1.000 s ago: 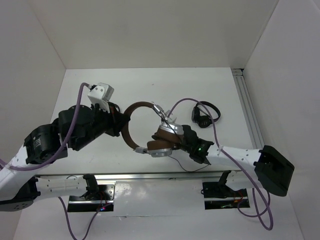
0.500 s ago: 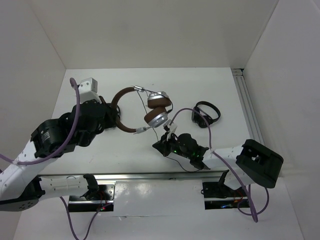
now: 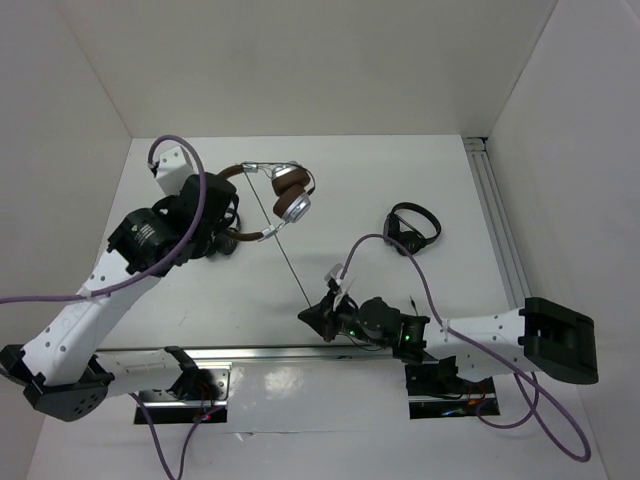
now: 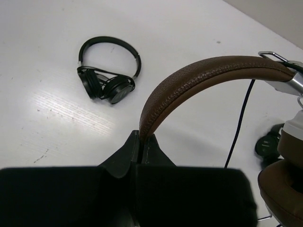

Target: Wrap the headphones

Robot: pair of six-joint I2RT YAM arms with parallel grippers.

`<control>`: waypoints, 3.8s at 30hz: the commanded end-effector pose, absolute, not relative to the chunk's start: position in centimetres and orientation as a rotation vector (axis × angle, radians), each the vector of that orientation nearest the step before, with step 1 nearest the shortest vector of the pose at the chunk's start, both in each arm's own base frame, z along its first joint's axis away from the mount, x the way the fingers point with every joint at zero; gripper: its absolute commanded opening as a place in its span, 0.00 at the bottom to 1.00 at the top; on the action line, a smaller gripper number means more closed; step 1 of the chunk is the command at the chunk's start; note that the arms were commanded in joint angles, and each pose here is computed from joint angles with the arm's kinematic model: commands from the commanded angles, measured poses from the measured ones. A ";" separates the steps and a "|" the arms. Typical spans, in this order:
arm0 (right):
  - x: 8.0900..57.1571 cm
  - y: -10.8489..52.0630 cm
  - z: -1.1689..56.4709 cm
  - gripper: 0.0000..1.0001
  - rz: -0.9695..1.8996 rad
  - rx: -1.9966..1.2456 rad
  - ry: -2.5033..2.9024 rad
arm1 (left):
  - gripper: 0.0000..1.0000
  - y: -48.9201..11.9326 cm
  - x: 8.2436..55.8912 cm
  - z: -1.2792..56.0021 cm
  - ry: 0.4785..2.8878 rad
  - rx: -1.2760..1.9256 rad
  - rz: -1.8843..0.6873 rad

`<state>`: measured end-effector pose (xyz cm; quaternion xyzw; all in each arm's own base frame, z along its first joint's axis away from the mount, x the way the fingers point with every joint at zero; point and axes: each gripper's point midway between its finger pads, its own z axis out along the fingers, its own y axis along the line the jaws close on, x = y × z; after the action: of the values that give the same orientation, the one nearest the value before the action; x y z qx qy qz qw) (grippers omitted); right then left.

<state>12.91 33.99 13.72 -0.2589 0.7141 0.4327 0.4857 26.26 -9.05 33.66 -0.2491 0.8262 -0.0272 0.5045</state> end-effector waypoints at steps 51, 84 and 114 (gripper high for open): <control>19.4 22.6 32.1 0.14 0.189 -0.304 1.679 | 0.00 -18.1 20.2 19.3 2.460 0.371 -0.003; 30.7 22.8 29.4 0.14 0.462 -0.370 1.693 | 0.00 -20.6 17.0 24.1 2.354 0.589 -0.318; 25.5 32.0 18.7 0.67 1.108 -0.767 1.611 | 0.00 -22.7 18.8 35.7 2.245 0.304 -0.486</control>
<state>25.03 29.74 15.75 -0.2979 0.7144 0.4266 0.4679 18.83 -21.41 32.62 0.1479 0.9056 -0.1326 0.3748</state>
